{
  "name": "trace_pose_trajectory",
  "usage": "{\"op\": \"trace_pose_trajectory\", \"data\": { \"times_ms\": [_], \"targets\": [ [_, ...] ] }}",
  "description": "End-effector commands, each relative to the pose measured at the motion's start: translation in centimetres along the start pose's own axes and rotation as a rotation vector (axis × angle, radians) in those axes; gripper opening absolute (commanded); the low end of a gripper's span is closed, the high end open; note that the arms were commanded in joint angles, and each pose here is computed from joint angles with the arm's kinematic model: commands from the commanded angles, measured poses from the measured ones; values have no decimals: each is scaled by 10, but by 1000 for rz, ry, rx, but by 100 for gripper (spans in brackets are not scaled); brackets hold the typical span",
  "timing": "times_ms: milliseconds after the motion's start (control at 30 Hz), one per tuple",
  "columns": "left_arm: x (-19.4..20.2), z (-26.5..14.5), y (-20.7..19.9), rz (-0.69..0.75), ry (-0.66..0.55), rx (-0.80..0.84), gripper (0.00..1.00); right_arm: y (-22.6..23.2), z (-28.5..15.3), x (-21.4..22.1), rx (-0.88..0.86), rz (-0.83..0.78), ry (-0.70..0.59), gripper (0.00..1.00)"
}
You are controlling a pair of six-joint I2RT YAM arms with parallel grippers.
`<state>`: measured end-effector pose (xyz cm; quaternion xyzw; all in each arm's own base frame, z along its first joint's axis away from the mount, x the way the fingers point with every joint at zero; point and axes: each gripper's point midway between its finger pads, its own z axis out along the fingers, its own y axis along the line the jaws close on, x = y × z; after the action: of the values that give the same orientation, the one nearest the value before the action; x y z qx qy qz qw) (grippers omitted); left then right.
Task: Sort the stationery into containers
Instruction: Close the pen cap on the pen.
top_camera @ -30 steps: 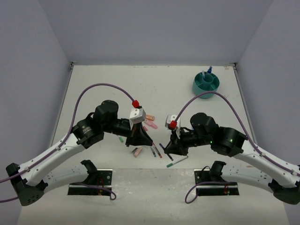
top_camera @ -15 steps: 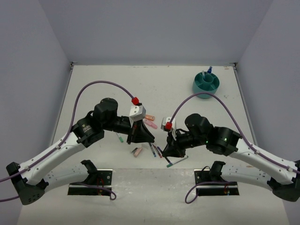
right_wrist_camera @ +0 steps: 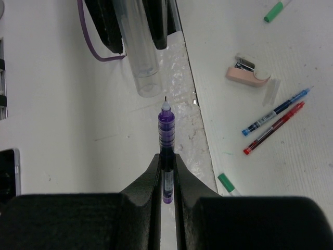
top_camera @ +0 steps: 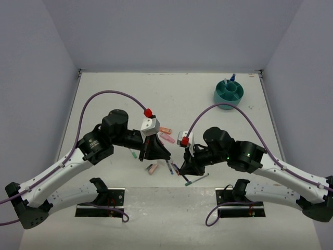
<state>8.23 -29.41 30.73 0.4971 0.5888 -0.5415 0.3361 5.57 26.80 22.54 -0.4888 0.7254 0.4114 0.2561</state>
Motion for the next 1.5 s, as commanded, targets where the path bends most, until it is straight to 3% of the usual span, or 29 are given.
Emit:
{"op": "trace_pose_trajectory", "data": {
  "times_ms": [0,1467],
  "targets": [
    [-7,-1,-11,33,-20,64,0,2,-7,-23,22,-25,-63,0],
    [3,5,6,-8,6,3,0,27,-19,-43,-85,-97,-136,0]
  ]
}}
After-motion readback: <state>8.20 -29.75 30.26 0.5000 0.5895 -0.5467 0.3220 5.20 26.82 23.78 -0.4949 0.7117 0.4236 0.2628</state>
